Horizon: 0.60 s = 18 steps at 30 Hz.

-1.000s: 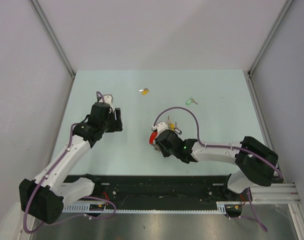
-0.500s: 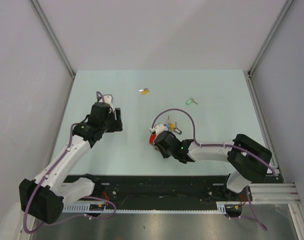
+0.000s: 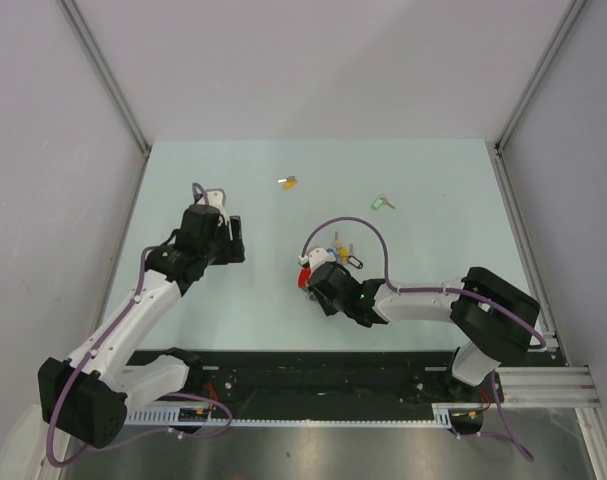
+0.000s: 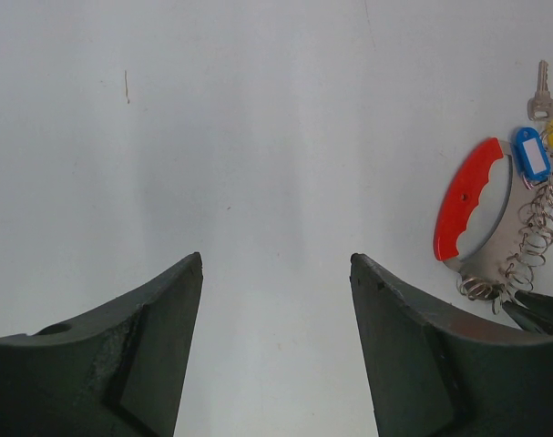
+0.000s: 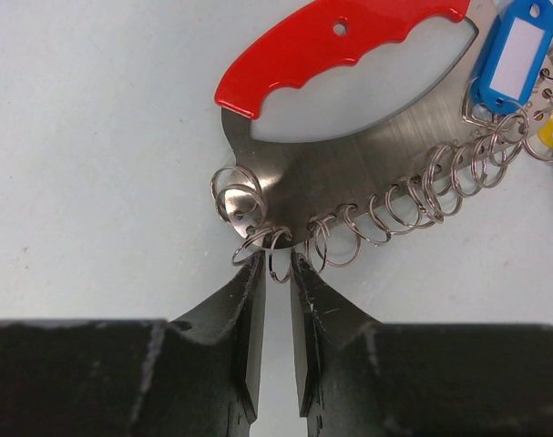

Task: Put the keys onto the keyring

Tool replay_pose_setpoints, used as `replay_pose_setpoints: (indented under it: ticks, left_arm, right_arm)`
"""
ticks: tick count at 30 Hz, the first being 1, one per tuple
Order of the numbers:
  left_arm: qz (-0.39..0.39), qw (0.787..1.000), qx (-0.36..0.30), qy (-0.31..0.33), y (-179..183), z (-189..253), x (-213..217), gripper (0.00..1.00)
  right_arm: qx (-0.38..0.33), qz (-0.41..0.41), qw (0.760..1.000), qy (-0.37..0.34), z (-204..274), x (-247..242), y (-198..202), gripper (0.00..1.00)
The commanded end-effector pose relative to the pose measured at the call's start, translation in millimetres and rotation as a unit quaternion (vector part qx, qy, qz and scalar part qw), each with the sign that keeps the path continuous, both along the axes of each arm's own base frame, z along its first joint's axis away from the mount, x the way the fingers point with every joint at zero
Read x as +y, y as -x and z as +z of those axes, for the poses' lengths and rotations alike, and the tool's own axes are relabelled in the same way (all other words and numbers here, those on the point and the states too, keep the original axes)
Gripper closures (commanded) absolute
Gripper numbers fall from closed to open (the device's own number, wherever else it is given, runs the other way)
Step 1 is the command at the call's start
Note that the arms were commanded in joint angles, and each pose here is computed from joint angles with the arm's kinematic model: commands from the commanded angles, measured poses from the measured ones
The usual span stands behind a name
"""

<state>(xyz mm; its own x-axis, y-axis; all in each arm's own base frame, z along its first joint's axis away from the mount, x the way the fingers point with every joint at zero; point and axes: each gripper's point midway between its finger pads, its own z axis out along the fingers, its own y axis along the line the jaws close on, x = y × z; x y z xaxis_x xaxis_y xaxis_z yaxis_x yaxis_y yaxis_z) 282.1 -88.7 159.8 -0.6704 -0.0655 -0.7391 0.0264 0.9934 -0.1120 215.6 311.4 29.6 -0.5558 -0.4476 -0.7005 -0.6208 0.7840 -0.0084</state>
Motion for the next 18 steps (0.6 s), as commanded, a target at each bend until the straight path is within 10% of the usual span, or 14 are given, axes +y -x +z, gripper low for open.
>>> replay_pose_setpoints:
  ticks: [1,18]
  left_arm:
    - [-0.011,1.000,-0.005,-0.005,-1,2,1,0.29]
    - [-0.193,0.974,-0.098,0.067,15,37,-50,0.19]
  right_arm:
    - [-0.017,-0.012,1.000,0.000,2,-1,-8,0.79]
    - [-0.056,0.000,0.998,0.013,16,-4,-17,0.92]
